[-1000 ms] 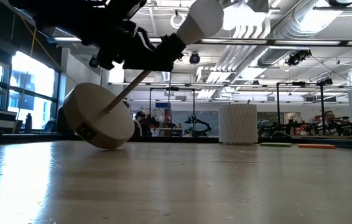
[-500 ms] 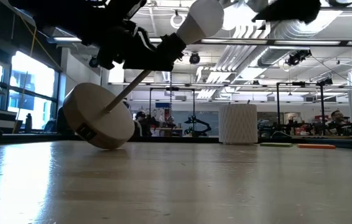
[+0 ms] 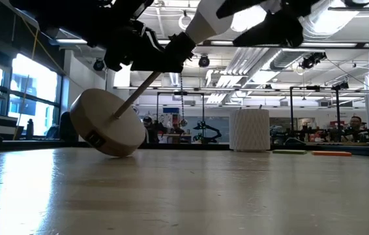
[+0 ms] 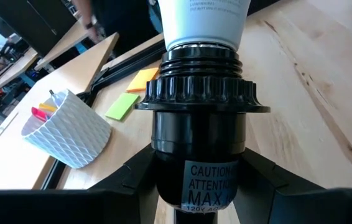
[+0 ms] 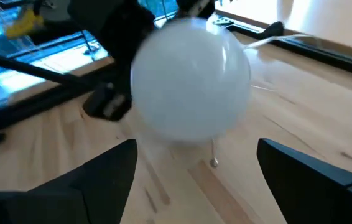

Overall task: Screw lightbulb
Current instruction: Remove the light bulb from the lamp

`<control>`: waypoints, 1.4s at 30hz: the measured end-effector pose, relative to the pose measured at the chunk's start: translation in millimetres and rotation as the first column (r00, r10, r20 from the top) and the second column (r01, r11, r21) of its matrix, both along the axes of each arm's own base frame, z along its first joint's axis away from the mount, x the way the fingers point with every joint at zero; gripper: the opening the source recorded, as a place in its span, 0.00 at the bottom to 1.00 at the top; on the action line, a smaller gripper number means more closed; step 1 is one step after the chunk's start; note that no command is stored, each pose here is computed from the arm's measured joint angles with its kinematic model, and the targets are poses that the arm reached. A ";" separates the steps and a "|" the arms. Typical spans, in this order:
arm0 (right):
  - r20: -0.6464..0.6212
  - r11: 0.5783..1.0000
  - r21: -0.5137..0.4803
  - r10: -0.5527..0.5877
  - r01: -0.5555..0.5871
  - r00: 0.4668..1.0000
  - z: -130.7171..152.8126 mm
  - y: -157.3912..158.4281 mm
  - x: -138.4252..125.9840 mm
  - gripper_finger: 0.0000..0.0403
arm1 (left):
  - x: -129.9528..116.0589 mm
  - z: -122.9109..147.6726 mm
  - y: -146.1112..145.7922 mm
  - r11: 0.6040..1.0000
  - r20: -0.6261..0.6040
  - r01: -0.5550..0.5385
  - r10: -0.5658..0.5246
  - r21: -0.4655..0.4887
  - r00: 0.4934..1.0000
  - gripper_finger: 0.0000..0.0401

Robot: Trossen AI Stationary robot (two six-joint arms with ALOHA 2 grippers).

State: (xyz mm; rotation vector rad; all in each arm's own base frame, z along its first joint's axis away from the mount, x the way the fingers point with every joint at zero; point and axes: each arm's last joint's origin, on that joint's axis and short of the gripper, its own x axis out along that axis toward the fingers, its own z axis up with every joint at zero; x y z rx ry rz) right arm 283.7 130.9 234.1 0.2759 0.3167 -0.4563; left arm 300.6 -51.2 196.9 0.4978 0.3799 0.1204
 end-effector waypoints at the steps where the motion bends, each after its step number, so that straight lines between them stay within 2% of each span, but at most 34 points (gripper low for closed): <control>1: 0.006 1.000 0.015 0.005 -0.005 1.000 3.5 -1.9 3.0 0.82 | 0.0 0.0 -0.2 1.000 0.000 0.002 -0.002 0.001 1.000 0.36; 5: 0.013 0.998 0.058 0.032 -0.032 0.999 11.7 -9.1 11.1 0.82 | 0.0 0.2 -0.4 1.000 0.001 0.005 -0.005 0.004 1.000 0.36; 12: 0.003 0.998 -0.041 0.043 -0.042 0.999 25.6 -16.4 19.2 0.80 | -0.1 0.3 -1.3 1.000 0.004 0.006 -0.006 -0.002 1.000 0.36; 17: -0.035 0.993 -0.078 0.091 -0.093 0.995 27.8 -15.2 19.7 0.72 | -0.3 0.3 -2.4 1.000 0.003 0.012 -0.012 -0.002 1.000 0.36; 20: -0.073 0.981 -0.148 0.118 -0.128 0.990 27.8 -15.2 19.7 0.66 | -0.3 0.3 -2.3 1.000 0.003 0.011 -0.011 -0.002 1.000 0.36; 23: -0.153 0.937 -0.279 0.173 -0.210 0.973 27.7 -14.9 19.8 0.63 | -0.3 0.0 -2.7 1.000 -0.001 0.025 -0.025 -0.005 1.000 0.36; 25: -0.247 0.860 -0.397 0.237 -0.321 0.940 27.3 -13.9 19.8 0.63 | -0.1 -0.4 -3.6 0.998 -0.006 0.066 -0.066 -0.017 0.998 0.36; 26: -0.305 0.797 -0.460 0.272 -0.392 0.912 27.0 -13.1 19.9 0.63 | -0.1 -0.6 -4.1 0.996 -0.009 0.089 -0.089 -0.024 0.996 0.36; 27: -0.364 0.723 -0.518 0.298 -0.457 0.883 26.9 -12.3 19.9 0.63 | -0.1 -0.8 -4.7 0.994 -0.011 0.108 -0.108 -0.031 0.994 0.36; 30: -0.522 0.461 -0.644 0.319 -0.611 0.791 26.6 -8.1 18.8 0.62 | -0.1 -1.1 -5.1 0.991 -0.013 0.132 -0.132 -0.039 0.991 0.36; 31: -0.551 0.395 -0.665 0.314 -0.634 0.773 26.9 -6.4 18.4 0.62 | 0.0 -1.1 -4.7 0.990 -0.013 0.134 -0.134 -0.041 0.991 0.36; 33: -0.585 0.308 -0.688 0.301 -0.657 0.753 27.9 -3.9 17.9 0.62 | 0.3 -0.8 -3.8 0.990 -0.010 0.133 -0.133 -0.040 0.991 0.36; 34: -0.596 0.284 -0.691 0.296 -0.664 0.747 29.6 -3.0 18.1 0.62 | 0.4 -0.5 -3.8 0.990 -0.007 0.135 -0.135 -0.042 0.991 0.36; 36: -0.599 0.274 -0.690 0.304 -0.670 0.741 35.1 -0.9 18.8 0.62 | 0.8 0.4 -4.0 0.989 0.002 0.138 -0.138 -0.046 0.990 0.36; 37: -0.593 0.287 -0.683 0.318 -0.671 0.740 38.3 0.5 19.0 0.62 | 0.9 0.8 -4.1 0.989 0.007 0.140 -0.140 -0.051 0.990 0.36; 42: -0.520 0.461 -0.614 0.374 -0.640 0.768 51.5 1.6 20.6 0.62 | 1.6 2.5 -4.7 0.987 0.024 0.146 -0.145 -0.070 0.989 0.36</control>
